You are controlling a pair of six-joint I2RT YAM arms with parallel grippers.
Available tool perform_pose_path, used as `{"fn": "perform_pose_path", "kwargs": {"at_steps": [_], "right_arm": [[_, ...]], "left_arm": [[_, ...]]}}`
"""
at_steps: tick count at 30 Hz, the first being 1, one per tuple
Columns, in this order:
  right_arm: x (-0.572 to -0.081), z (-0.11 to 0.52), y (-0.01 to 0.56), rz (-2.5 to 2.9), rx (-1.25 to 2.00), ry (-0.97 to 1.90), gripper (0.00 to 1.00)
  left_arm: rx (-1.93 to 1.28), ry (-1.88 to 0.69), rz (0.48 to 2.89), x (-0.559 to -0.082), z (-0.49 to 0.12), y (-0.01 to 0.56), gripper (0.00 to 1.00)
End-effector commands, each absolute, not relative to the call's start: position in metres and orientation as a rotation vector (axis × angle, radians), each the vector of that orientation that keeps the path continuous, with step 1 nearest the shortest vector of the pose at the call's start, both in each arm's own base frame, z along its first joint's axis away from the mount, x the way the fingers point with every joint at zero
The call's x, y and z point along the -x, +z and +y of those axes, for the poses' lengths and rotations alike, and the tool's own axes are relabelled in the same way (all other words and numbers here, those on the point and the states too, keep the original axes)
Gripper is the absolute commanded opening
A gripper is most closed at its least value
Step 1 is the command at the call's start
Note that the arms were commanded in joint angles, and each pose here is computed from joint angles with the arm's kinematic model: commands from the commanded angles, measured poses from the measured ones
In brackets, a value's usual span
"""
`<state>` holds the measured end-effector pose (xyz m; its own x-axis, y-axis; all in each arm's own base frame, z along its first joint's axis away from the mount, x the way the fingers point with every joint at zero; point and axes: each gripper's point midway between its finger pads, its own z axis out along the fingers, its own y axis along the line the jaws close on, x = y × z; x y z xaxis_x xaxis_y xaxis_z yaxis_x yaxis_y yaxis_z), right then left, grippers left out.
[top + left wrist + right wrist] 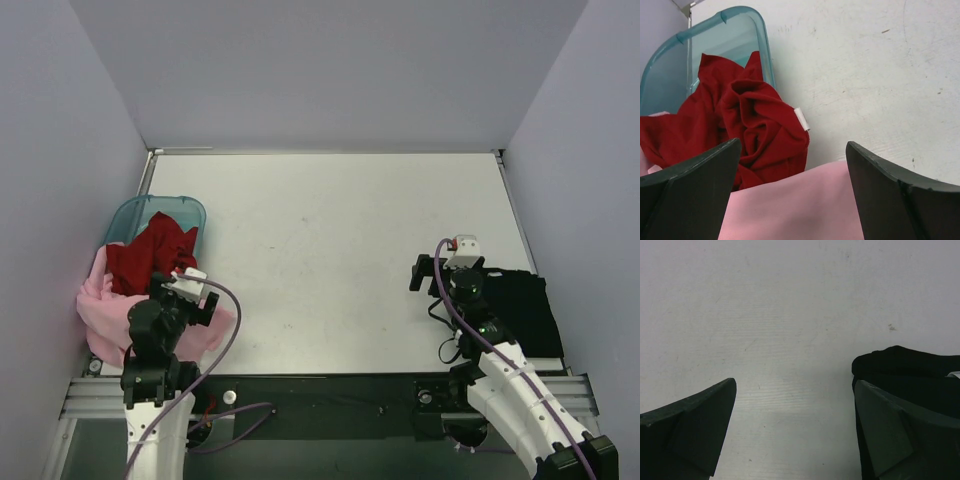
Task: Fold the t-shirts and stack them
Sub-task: Grab crumpled tshirt from bin with the left arm
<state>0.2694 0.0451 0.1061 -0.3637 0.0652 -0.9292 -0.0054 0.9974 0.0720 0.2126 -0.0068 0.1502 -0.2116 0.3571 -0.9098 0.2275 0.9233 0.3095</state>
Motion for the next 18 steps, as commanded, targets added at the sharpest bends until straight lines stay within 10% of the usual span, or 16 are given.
{"fn": "perform_pose_path", "kwargs": {"at_steps": [1,8,18], "right_arm": [[-0.277,0.046,0.135,1.876,-0.08,0.088,1.0],[-0.28,0.056,0.157,1.857,-0.047,0.141,1.0],[-0.294,0.103,0.19,1.842,0.125,0.352,1.0]], "left_arm": [[-0.391,0.124,1.757,-0.222,-0.006,0.17,0.97],[-0.521,0.157,1.757,-0.222,-0.009,0.204,0.97],[-0.403,0.267,2.859,-0.23,0.062,0.19,0.75]]}}
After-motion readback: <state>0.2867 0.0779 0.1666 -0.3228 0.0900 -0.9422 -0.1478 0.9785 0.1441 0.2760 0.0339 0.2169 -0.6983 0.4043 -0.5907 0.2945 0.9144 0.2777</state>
